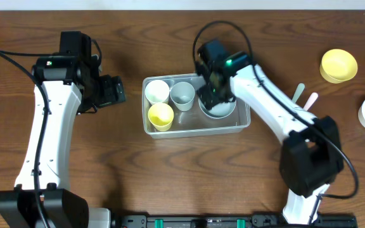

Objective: Pack container
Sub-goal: 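Carry white bowl into container's right side and release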

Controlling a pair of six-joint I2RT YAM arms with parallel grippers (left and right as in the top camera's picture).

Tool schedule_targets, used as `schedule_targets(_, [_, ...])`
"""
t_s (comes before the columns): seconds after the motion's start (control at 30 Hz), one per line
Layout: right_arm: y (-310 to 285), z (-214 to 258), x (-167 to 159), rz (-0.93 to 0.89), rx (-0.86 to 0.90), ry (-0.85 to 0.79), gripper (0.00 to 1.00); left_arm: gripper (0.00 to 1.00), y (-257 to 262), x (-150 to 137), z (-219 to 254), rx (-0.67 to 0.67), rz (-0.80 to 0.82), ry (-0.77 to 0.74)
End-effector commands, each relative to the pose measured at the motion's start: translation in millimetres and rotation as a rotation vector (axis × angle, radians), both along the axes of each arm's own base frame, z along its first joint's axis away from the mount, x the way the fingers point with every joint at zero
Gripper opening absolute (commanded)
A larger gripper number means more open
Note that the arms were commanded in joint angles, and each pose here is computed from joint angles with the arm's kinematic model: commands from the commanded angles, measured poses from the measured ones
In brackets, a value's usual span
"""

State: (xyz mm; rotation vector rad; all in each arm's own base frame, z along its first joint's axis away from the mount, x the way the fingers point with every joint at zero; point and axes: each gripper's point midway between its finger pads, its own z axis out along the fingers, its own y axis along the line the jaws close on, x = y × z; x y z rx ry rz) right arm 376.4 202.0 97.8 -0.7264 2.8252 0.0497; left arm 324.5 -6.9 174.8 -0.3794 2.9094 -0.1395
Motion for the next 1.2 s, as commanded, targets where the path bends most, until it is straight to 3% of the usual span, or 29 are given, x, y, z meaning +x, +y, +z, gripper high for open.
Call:
schedule_targets(0.0, [-41,118,44,-0.181,0.039,-0.332,0.90,0.94,0,-1,0,-0.004,0.008,0.005])
schedule_targets(0.03, [-56,139,52,-0.231,0.050,-0.395,0.98,0.94,0,-1,0,-0.004,0.008,0.005])
schedule_targets(0.07, [-71,158,60,-0.272,0.062,-0.451,0.99,0.94,0,-1,0,-0.004,0.008,0.005])
schedule_targets(0.17, [-119,185,80,-0.389,0.077,-0.549,0.97,0.94,0,-1,0,-0.004,0.008,0.005])
schedule_targets(0.27, [-177,179,97,-0.486,0.054,-0.559,0.94,0.94,0,-1,0,-0.004,0.008,0.005])
schedule_targets(0.4, [-253,138,118,-0.568,0.002,-0.500,0.92,0.94,0,-1,0,-0.004,0.007,0.005])
schedule_targets(0.73, [-364,7,137,-0.721,-0.021,-0.318,0.85,0.94,0,-1,0,-0.004,0.008,0.005])
schedule_targets(1.0, [-380,-63,126,-0.747,-0.036,-0.181,0.82,0.94,0,-1,0,-0.004,0.008,0.004])
schedule_targets(1.17, [-376,-77,121,-0.743,-0.029,-0.137,0.68,0.94,0,-1,0,-0.004,0.009,0.005])
